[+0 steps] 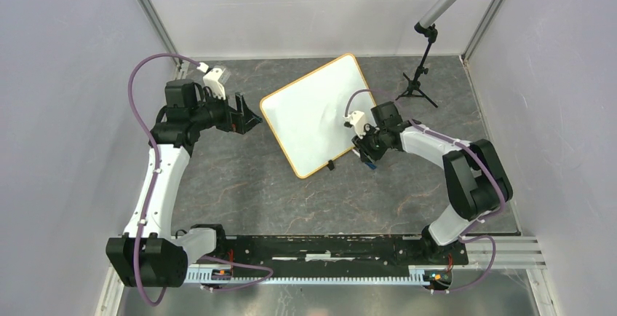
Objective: Write a sentence on the whiteboard
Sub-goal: Move the whiteboard marker to the center of the board.
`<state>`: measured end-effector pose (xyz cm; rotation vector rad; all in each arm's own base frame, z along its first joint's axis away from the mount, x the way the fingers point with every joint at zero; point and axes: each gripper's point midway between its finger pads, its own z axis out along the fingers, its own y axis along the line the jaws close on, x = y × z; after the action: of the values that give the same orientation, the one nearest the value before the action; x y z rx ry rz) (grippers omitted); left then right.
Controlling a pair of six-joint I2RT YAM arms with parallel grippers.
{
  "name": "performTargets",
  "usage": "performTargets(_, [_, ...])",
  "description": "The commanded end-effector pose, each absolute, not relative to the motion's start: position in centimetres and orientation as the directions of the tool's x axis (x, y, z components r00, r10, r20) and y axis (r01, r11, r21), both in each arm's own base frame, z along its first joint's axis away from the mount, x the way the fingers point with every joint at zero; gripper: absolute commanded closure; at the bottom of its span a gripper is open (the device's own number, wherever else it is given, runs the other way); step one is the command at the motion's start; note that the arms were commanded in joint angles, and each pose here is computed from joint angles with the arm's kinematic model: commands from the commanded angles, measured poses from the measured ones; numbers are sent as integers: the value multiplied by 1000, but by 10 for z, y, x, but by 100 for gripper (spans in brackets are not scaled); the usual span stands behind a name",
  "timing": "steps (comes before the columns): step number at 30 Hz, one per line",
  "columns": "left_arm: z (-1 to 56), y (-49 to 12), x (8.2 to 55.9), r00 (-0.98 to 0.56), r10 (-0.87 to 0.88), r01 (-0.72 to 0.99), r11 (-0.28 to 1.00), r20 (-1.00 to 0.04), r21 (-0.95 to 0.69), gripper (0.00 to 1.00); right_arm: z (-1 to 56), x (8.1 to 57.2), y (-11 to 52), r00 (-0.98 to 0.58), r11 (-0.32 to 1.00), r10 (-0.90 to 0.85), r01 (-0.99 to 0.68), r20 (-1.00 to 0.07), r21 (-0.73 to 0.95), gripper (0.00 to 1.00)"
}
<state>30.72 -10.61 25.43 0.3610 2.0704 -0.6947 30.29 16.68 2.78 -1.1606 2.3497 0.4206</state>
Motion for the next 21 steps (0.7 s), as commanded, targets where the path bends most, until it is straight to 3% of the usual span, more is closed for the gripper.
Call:
performTargets(1, [260,-111,303,-549,-24,513,779,-835,-360,0,17,301,168,-495,568,-700,-823,-515,19,68])
performTargets(12, [261,-110,302,-543,-20,512,785,-840,-350,0,-2,268,96,-498,545,-805,-835,-322,-71,86])
performTargets(17, [262,-110,303,-539,-17,514,785,-842,-345,0,-11,242,40,-516,540,-830,-838,-212,-77,90])
performTargets(21, [261,-110,302,-540,-14,517,784,-842,-345,0,-15,236,-5,-595,611,-788,-788,-159,-80,90])
